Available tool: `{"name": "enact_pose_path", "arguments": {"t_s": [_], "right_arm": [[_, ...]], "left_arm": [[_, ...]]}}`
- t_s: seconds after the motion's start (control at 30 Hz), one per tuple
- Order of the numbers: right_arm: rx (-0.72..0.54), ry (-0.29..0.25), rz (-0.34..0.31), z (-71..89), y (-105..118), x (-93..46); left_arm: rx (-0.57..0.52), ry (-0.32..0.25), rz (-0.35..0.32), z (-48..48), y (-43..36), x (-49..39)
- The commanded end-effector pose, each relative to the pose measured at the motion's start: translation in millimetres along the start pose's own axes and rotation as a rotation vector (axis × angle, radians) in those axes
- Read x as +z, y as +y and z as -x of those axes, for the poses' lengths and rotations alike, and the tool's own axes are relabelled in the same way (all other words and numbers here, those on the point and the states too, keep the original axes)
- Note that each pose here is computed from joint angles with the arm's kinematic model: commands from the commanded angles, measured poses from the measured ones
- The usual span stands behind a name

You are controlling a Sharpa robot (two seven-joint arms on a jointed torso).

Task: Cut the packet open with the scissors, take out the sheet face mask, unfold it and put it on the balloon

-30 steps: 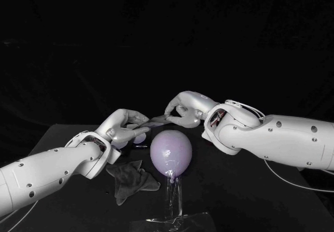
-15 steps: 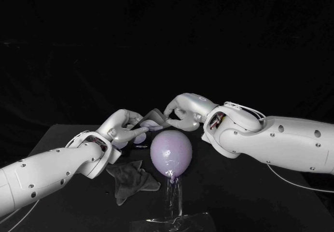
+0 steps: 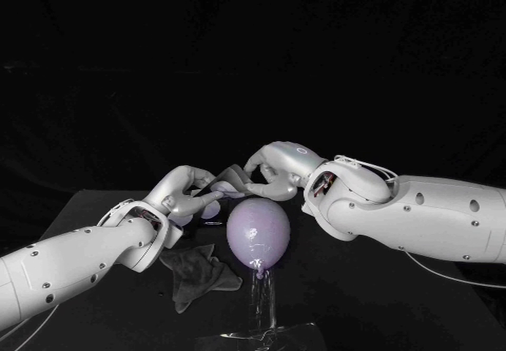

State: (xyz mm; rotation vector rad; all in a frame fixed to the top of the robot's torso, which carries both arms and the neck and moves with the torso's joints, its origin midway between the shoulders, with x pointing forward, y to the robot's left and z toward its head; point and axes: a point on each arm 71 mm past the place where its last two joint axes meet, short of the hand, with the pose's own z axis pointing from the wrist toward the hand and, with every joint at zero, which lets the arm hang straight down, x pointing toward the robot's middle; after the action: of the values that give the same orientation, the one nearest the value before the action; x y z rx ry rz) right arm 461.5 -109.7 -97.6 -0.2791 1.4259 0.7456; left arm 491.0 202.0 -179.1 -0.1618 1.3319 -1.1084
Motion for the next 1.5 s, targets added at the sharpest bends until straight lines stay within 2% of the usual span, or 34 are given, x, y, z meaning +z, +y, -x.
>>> {"name": "enact_pose_path", "arguments": {"t_s": [0.03, 0.4, 1.1, 1.5], "right_arm": [[-0.047, -0.007, -0.019, -0.2, 0, 2.1], [-0.091, -0.013, -0.051, -2.5, 7, 6.3], [-0.149, -0.049, 0.019, -5.6, 32, 0.8], [-0.152, -0.085, -0.002, -4.4, 28, 0.4]], "left_arm": [[-0.005, -0.046, -0.05, 3.1, -5.5, 1.0], [-0.025, -0.092, -0.091, 5.3, -9.4, 1.3], [-0.076, -0.123, -0.103, 4.0, -12.0, 4.0], [-0.095, -0.12, -0.103, 3.5, -12.3, 4.1]]}}
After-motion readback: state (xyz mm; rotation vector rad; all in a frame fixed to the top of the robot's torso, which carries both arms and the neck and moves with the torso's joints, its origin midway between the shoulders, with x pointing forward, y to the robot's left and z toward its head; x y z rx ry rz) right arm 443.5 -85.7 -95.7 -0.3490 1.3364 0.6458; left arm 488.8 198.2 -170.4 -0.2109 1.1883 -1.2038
